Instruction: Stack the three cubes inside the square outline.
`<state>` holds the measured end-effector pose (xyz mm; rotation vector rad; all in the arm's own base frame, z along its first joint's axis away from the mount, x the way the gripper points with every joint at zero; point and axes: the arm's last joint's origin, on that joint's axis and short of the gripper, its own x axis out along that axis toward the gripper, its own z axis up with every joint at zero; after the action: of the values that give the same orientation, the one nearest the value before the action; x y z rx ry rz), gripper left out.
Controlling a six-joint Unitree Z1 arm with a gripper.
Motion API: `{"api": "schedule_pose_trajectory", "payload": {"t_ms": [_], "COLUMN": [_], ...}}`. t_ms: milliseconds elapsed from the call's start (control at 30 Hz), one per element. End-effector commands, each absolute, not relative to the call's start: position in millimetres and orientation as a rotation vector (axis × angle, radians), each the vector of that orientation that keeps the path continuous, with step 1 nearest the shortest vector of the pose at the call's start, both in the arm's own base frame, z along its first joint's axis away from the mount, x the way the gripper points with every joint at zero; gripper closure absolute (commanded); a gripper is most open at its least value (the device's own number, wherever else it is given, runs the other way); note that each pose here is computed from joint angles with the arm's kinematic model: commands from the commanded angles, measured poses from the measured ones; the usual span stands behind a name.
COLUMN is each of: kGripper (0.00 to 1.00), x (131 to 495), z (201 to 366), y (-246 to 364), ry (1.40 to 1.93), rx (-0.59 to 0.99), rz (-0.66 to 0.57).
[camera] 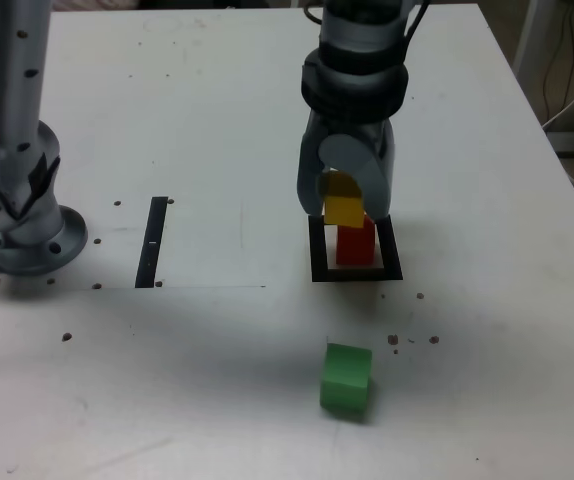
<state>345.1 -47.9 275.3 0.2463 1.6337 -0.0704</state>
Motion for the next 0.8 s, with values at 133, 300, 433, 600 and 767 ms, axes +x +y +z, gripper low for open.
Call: {"api": "schedule_pose_trajectory", "payload": {"t_ms": [133, 300, 433, 600, 767], "kGripper": [0.76, 0.72, 0.67, 0.64, 0.57], "x": [349.4, 353.1, 355.1, 357.1, 357.6], "z": [270.0, 266.5, 263.9, 261.6, 261.1], "y": [-47.3, -47.6, -47.9, -48.2, -48.2], "ry": [1.643, 1.649, 1.653, 1.652, 1.651], "rx": [0.252, 0.258, 0.259, 0.260, 0.262], "rz": [-0.065, -0.063, -0.064, -0.065, -0.067]}}
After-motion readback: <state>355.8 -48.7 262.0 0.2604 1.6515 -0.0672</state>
